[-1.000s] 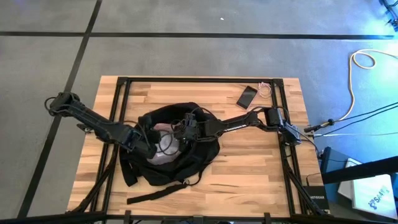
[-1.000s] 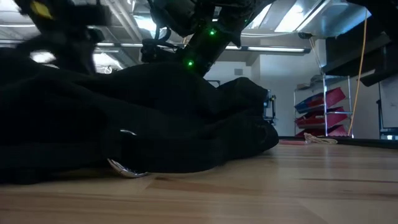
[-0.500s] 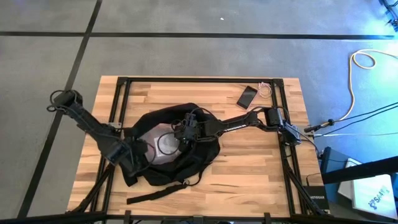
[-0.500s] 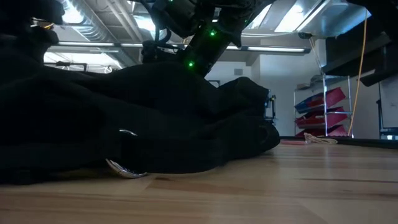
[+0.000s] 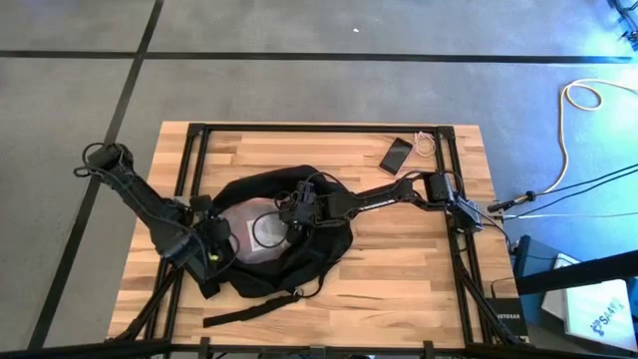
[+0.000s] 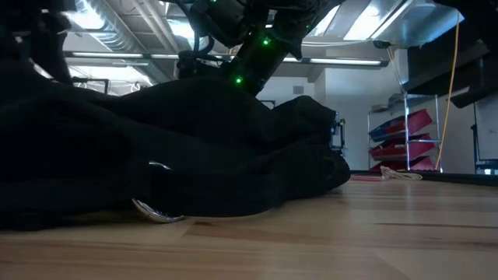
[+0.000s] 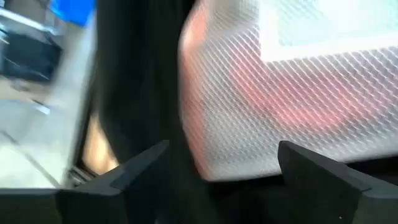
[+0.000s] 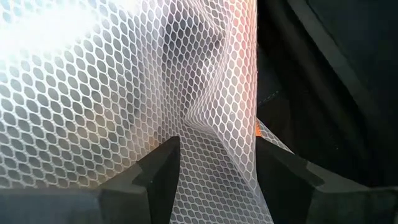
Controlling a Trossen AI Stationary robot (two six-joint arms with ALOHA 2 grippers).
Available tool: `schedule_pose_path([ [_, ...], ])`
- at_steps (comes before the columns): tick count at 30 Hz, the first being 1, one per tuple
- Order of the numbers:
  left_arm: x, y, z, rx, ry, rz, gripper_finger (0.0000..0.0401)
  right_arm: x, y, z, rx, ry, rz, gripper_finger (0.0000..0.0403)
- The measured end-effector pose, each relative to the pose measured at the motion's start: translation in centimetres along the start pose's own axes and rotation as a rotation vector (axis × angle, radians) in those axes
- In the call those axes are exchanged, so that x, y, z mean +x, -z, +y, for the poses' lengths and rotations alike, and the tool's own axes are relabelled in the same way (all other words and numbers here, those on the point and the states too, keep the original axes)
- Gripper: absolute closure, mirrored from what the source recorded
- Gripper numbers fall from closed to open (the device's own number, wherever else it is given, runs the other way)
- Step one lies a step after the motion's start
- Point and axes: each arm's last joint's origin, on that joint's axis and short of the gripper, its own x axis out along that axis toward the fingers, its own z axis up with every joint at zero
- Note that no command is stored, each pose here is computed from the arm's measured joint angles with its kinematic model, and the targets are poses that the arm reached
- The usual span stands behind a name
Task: Unpack backpack
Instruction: Put the zipper pouch into the black backpack
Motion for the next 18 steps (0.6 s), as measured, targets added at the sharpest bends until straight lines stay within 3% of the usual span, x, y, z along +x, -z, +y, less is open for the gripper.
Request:
schedule_pose_path([
  [5,0.2,0.4,1.0,0.009,-0.095,0.045,0.0121,0.0,0.0,0.0,0.0,0.0,0.0,0.0222],
  [9,0.6,-0.1,0.9,0.019,-0.095,0.028,0.0121,0.0,0.0,0.0,0.0,-0.001,0.0,0.0222],
  [18,3.3,-0.7,0.2,0.169,-0.211,0.091,0.0121,0.0,0.0,0.0,0.0,-0.01,0.0,0.0222],
])
